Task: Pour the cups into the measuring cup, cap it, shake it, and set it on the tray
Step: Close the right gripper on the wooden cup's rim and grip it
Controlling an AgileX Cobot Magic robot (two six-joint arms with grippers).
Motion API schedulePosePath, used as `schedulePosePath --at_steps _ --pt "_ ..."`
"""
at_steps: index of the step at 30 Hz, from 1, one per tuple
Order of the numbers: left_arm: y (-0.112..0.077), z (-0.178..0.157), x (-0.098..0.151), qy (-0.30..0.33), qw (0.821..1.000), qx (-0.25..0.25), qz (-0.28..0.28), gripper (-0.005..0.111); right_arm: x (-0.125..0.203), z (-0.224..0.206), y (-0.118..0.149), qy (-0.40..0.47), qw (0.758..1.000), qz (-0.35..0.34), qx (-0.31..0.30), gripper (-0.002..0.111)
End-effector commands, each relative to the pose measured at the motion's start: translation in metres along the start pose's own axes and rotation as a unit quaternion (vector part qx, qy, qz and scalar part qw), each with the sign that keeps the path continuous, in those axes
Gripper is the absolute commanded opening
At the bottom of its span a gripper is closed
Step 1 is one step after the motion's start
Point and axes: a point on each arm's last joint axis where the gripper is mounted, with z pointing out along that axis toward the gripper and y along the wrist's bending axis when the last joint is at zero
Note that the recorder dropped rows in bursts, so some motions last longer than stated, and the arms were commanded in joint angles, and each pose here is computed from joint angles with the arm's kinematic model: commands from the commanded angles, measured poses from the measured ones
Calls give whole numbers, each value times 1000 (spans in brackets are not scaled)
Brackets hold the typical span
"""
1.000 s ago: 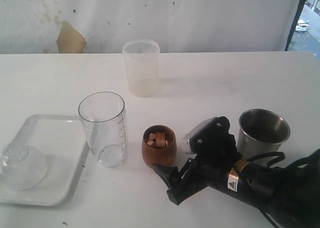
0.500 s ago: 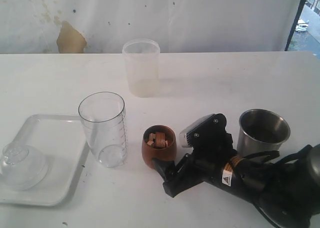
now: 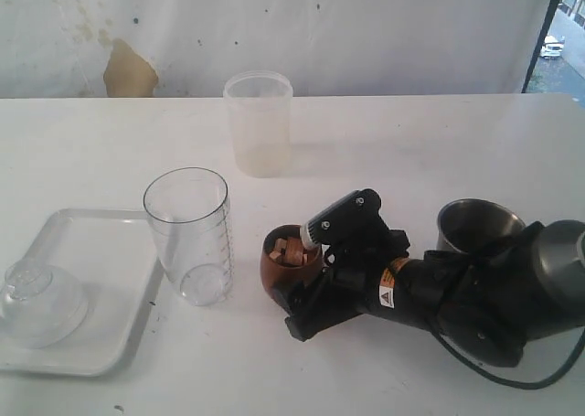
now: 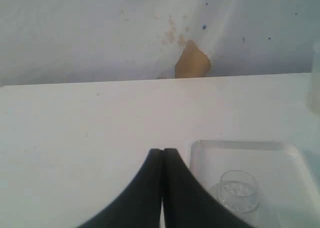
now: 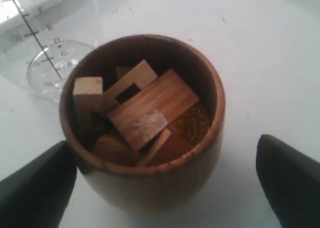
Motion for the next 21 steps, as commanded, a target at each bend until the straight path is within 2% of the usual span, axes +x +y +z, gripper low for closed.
schedulePosePath --at_steps 1,12,21 --pt "0 0 0 -3 1000 3 -3 0 -4 3 -1 5 1000 -1 2 89" --pt "0 0 0 -3 1000 3 -3 0 -12 4 0 -27 998 -47 -3 89" --pt "0 0 0 -3 1000 3 -3 0 -21 12 -6 14 999 -48 11 89"
